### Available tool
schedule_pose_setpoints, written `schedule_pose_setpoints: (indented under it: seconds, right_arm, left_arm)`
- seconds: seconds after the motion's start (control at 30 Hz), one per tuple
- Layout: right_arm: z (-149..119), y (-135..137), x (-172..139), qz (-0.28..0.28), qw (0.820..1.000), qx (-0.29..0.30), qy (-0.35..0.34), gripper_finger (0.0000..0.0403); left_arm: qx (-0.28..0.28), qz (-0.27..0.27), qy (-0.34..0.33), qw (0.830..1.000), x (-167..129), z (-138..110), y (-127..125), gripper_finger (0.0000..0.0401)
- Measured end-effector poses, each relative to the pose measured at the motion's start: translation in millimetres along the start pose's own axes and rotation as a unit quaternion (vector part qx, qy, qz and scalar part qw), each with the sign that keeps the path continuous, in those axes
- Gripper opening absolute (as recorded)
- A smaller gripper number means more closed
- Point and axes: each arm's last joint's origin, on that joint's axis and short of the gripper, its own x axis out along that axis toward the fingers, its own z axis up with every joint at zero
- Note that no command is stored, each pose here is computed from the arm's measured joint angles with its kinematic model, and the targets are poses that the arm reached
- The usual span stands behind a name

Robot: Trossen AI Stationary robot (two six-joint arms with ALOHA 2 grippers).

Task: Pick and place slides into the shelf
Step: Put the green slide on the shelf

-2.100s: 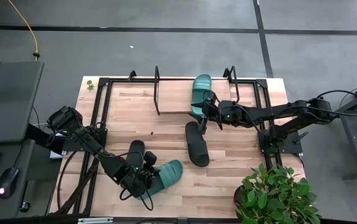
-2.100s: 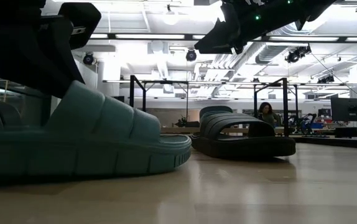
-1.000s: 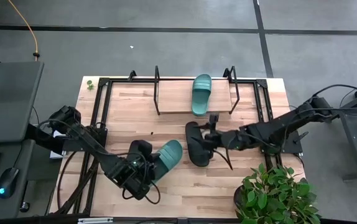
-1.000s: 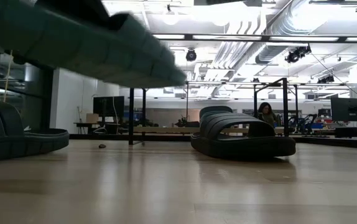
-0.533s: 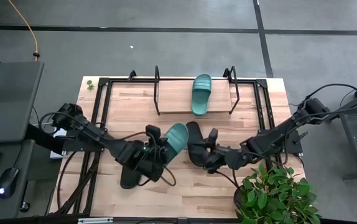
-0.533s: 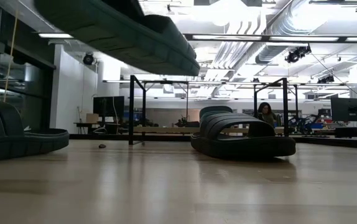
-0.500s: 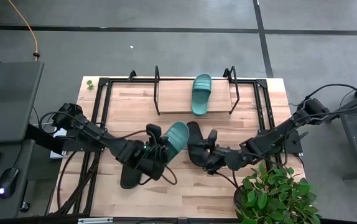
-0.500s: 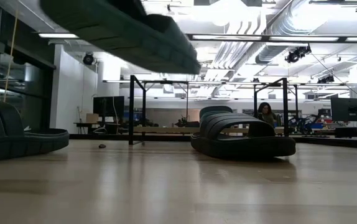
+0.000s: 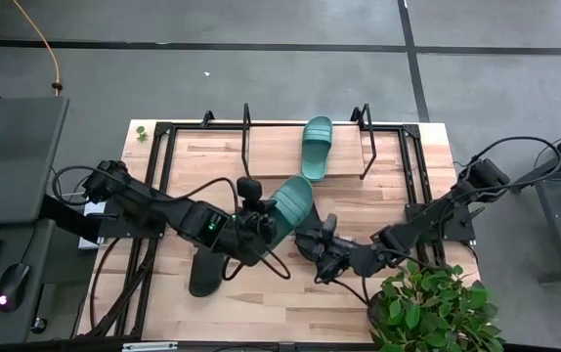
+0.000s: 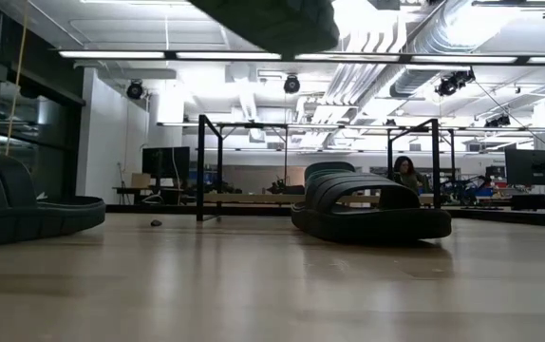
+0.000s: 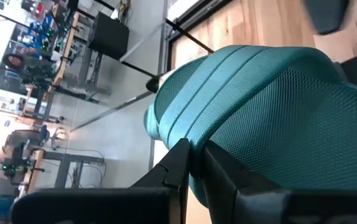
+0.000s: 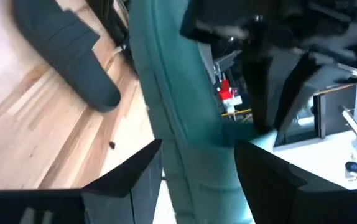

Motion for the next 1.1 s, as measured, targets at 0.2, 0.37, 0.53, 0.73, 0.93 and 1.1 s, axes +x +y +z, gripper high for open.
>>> schedule_pose_setpoints:
  seconds: [0.2,0.37,0.53,0.73,0.93,1.1]
  right_arm:
    - [18,-8,-9,-0.009,1.0,0.001,-0.019,0.0222]
    - [30,-3,-4,-0.014,1.0,-0.019,-0.012,0.0258]
    - [36,1,17,-0.017,0.999,-0.031,0.004,0.0265]
    - [39,6,34,-0.017,0.998,-0.05,0.019,0.0265]
    - [39,4,35,-0.018,0.999,-0.045,0.02,0.0265]
    - [36,2,38,-0.024,0.999,-0.028,0.03,0.0265]
  left_arm:
    - [0.009,0.011,0.004,1.0,6,4,18,0.0028]
    - [-0.004,0.015,0.015,1.0,16,2,28,0.0028]
    - [-0.014,-0.004,0.018,1.0,25,0,34,0.0028]
    - [-0.013,-0.004,0.017,1.0,26,0,35,0.0028]
    - [-0.017,0.0,0.005,1.0,26,4,36,0.0028]
    - [-0.02,0.006,-0.014,1.0,26,9,38,0.0028]
